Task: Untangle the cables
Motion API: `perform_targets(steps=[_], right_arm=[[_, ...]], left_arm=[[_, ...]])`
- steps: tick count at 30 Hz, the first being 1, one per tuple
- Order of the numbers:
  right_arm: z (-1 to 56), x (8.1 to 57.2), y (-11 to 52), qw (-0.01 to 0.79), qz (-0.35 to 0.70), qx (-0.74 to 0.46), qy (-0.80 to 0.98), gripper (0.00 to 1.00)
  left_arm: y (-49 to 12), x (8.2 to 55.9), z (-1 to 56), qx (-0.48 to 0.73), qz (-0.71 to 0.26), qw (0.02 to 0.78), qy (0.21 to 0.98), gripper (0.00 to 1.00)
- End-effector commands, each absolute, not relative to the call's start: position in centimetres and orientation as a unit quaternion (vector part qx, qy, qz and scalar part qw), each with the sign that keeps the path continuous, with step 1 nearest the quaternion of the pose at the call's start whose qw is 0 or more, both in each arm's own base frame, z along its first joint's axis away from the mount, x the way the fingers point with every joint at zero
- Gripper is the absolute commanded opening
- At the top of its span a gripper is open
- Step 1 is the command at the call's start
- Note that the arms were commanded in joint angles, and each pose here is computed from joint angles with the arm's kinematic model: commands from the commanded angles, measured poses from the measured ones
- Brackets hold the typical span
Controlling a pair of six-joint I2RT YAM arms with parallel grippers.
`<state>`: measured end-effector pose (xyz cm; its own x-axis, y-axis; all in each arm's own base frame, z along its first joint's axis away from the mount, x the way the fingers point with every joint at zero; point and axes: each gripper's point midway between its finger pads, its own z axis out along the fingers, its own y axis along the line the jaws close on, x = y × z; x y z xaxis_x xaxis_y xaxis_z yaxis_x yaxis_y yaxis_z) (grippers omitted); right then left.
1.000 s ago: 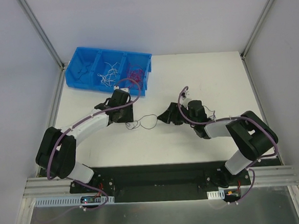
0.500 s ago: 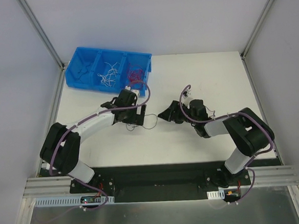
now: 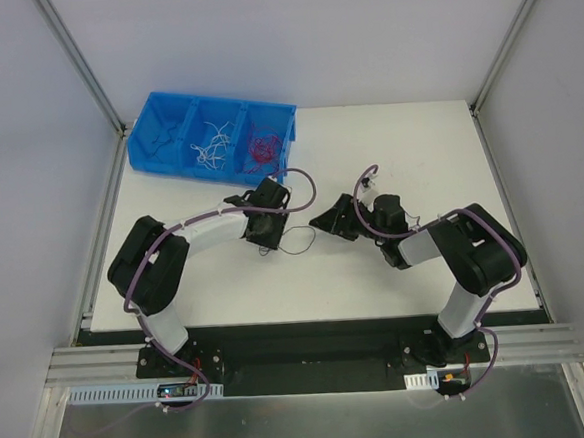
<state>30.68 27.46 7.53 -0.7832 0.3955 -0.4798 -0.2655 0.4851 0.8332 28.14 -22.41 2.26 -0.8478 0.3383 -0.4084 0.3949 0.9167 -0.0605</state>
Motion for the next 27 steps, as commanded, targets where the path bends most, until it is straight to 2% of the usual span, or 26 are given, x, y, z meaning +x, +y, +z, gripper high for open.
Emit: perform_targets(steps=[1, 4, 5, 11, 19, 27], right_arm=[[9.3, 31.2, 28.1, 0.34, 0.535, 0.027, 0.773, 0.82], [9.4, 31.1, 28.1, 0.34, 0.537, 0.025, 0.772, 0.83], [9.5, 31.1, 28.0, 0.342, 0.537, 0.024, 0.771, 0.84], [9.5, 31.2, 27.9, 0.345, 0.534, 0.029, 0.771, 0.85], [9.3, 31.4, 26.9, 0.364, 0.506, 0.044, 0.781, 0.86], [9.3, 31.5, 27.1, 0.359, 0.501, 0.034, 0.787, 0.86]], left_arm=[[-22.1, 29.6, 4.3, 0.193, -0.046, 0.235, 0.952, 0.27], [-21.6, 29.6, 5.6, 0.195, -0.042, 0.255, 0.946, 0.04], [-21.3, 29.8, 6.4, 0.197, -0.039, 0.267, 0.943, 0.0], [-18.9, 31.9, 11.6, 0.177, -0.035, 0.337, 0.924, 0.0], [-8.7, 38.5, 20.4, -0.02, 0.087, 0.444, 0.892, 0.0], [0.0, 46.3, 25.2, -0.227, 0.034, 0.479, 0.848, 0.0]])
